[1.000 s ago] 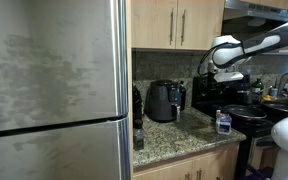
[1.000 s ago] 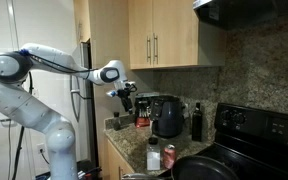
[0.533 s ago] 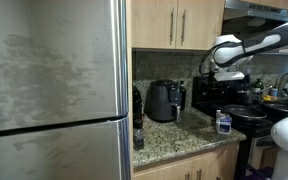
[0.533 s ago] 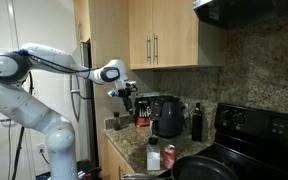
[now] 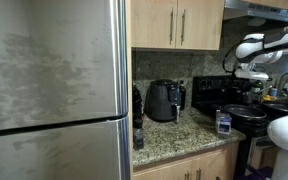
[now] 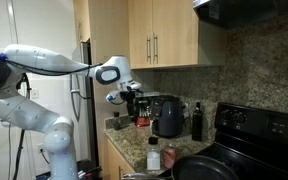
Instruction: Pick the bottle and move it to the left on the counter
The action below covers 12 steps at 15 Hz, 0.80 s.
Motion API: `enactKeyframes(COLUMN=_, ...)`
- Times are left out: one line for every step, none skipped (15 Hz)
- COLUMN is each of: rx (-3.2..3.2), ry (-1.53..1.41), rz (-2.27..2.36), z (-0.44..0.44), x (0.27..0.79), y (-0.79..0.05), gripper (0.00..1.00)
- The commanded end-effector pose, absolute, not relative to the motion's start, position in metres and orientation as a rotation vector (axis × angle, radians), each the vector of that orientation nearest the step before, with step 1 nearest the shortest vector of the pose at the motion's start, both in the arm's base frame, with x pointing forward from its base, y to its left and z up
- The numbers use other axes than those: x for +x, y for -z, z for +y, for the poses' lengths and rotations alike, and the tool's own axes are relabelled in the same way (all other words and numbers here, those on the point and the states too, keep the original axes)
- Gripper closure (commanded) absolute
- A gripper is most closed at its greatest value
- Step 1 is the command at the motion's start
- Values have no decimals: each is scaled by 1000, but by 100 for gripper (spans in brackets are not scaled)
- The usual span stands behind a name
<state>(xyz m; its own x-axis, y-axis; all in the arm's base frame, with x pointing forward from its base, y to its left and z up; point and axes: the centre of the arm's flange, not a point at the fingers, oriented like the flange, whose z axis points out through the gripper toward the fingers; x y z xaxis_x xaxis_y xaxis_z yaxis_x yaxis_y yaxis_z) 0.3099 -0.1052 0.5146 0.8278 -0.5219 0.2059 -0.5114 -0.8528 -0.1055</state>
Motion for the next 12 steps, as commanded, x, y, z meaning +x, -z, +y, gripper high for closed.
enactKeyframes(rx=-2972, ry=354, rz=829, z=-99, x=312, y=-515, gripper=0)
enactKeyframes(rx=-2980, ry=265, rz=887, z=-104, x=322, y=-515, gripper=0)
enactKeyframes(rx=-2929, ry=188, rz=939, z=-123, x=331, y=-511, gripper=0)
enactKeyframes(rx=-2889, ry=142, rz=986, z=-137, x=333, y=-505, gripper=0)
enactKeyframes(rx=-2857, ry=102, rz=1030, z=-152, x=334, y=-502, gripper=0)
enactKeyframes(rx=-2821, ry=72, rz=1086, z=-168, x=336, y=-495, gripper=0)
enactKeyframes(rx=-2770, ry=44, rz=1129, z=-183, x=339, y=-489, gripper=0)
enactKeyframes(rx=-2733, ry=8, rz=1198, z=-196, x=342, y=-484, gripper=0)
enactKeyframes(rx=-2681, ry=-15, rz=1246, z=-204, x=344, y=-480, gripper=0)
enactKeyframes(rx=-2756, ry=74, rz=1164, z=-183, x=324, y=-480, gripper=0)
enactKeyframes(rx=-2727, ry=48, rz=1198, z=-193, x=328, y=-476, gripper=0)
enactKeyframes(rx=-2714, ry=30, rz=1215, z=-198, x=332, y=-473, gripper=0)
